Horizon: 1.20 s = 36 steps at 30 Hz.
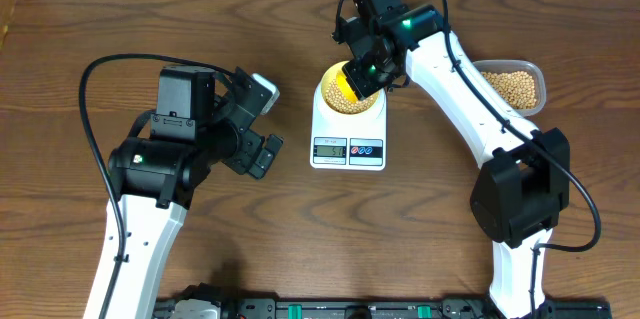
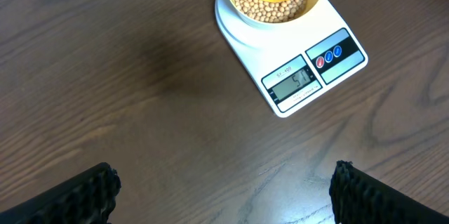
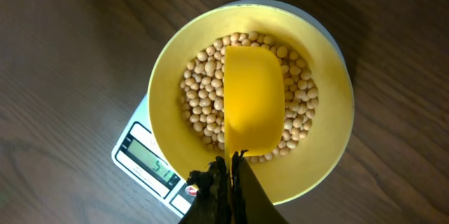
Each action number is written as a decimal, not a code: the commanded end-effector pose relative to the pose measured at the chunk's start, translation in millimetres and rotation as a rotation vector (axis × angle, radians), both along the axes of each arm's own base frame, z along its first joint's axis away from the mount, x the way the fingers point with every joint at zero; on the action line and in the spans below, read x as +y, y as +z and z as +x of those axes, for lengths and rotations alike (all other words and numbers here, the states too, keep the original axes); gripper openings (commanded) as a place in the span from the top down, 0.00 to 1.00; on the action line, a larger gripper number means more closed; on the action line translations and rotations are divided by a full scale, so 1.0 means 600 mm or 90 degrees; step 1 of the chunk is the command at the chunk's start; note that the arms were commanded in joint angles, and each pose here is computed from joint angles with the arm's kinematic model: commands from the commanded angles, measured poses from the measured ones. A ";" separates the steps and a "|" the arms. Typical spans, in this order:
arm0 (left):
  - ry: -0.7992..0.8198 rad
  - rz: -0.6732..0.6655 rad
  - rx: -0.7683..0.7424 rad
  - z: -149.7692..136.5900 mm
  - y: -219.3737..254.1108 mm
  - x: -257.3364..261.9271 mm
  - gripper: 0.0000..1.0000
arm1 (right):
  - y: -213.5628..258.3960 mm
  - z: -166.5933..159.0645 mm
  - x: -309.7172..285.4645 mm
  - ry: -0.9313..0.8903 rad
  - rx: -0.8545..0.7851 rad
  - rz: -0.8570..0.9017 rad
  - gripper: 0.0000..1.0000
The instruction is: Scoop item into bowl and weigh 50g on scale
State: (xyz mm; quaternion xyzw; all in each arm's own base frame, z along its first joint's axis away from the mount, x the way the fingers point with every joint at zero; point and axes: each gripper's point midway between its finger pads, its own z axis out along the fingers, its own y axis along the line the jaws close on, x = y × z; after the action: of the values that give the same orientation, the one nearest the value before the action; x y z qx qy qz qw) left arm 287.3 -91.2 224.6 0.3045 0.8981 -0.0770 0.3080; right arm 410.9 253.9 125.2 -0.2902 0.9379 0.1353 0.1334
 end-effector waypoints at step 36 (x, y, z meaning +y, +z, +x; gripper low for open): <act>-0.009 -0.003 0.003 -0.001 -0.002 -0.002 0.02 | -0.010 -0.011 0.015 0.020 0.033 0.035 0.99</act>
State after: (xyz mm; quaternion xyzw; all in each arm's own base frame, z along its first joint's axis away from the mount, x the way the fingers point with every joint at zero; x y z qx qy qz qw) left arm 287.3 -91.2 224.6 0.3045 0.8981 -0.0770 0.3080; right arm 404.8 262.5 127.6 -0.2936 0.9331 0.1655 0.1253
